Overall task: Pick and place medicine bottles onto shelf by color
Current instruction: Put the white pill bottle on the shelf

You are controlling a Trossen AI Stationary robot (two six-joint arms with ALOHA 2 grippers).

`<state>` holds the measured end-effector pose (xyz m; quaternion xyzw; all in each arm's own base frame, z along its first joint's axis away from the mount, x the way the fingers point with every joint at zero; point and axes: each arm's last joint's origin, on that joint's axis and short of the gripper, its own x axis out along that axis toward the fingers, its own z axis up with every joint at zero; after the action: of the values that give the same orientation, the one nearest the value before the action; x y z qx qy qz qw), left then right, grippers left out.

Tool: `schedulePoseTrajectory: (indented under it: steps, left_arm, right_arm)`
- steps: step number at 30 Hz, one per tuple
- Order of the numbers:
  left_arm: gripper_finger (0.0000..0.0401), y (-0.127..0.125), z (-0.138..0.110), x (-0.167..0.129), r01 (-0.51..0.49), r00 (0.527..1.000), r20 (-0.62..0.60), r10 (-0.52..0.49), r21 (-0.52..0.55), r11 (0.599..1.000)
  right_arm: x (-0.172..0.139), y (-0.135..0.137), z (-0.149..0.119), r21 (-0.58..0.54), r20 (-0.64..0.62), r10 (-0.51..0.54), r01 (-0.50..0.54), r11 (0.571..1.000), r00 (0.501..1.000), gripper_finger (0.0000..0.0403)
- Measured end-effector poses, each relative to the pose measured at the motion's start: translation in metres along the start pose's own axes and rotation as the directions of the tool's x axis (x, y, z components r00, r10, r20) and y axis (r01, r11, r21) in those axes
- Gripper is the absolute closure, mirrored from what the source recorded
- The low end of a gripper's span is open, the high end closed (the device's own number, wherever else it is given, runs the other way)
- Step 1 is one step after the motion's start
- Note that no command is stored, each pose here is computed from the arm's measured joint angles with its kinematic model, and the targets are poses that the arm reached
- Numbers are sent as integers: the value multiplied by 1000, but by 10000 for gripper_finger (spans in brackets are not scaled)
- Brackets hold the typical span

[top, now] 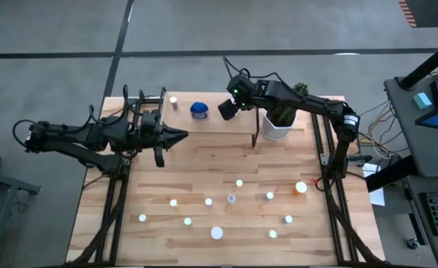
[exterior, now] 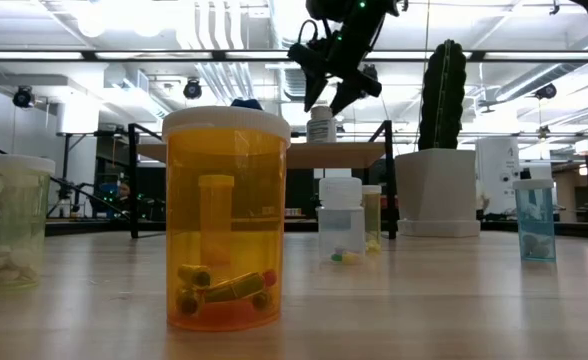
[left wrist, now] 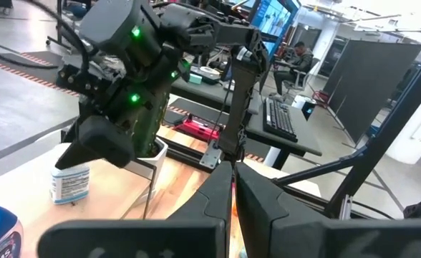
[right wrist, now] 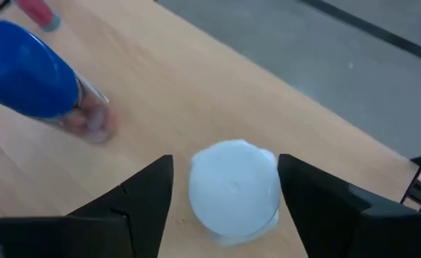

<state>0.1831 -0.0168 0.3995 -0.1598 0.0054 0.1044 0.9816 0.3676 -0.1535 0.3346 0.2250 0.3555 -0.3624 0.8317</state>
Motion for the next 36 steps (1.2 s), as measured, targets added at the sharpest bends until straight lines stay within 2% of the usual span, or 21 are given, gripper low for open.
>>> schedulePoseTrajectory:
  steps: [7,16,25,31,36]
  left_arm:
    - [400,0,0,1,-1,1000,-1,1,-27,1000]
    - [400,0,-2,1,-2,1000,-6,2,-50,999]
    - [400,1,-3,2,-30,1000,-1,30,-48,998]
    - [400,2,-3,2,-36,999,0,36,-48,998]
    - [400,2,-3,2,-36,999,0,36,-47,998]
  right_arm:
    - [-23,4,19,-37,77,38,-36,999,996,148]
    - [-54,7,41,-94,180,93,-77,993,979,169]
    - [-67,5,43,-149,152,80,-57,987,985,203]
    - [-69,0,40,-256,107,56,-27,966,993,239]
    - [-65,-11,34,-313,27,2,6,950,1000,304]
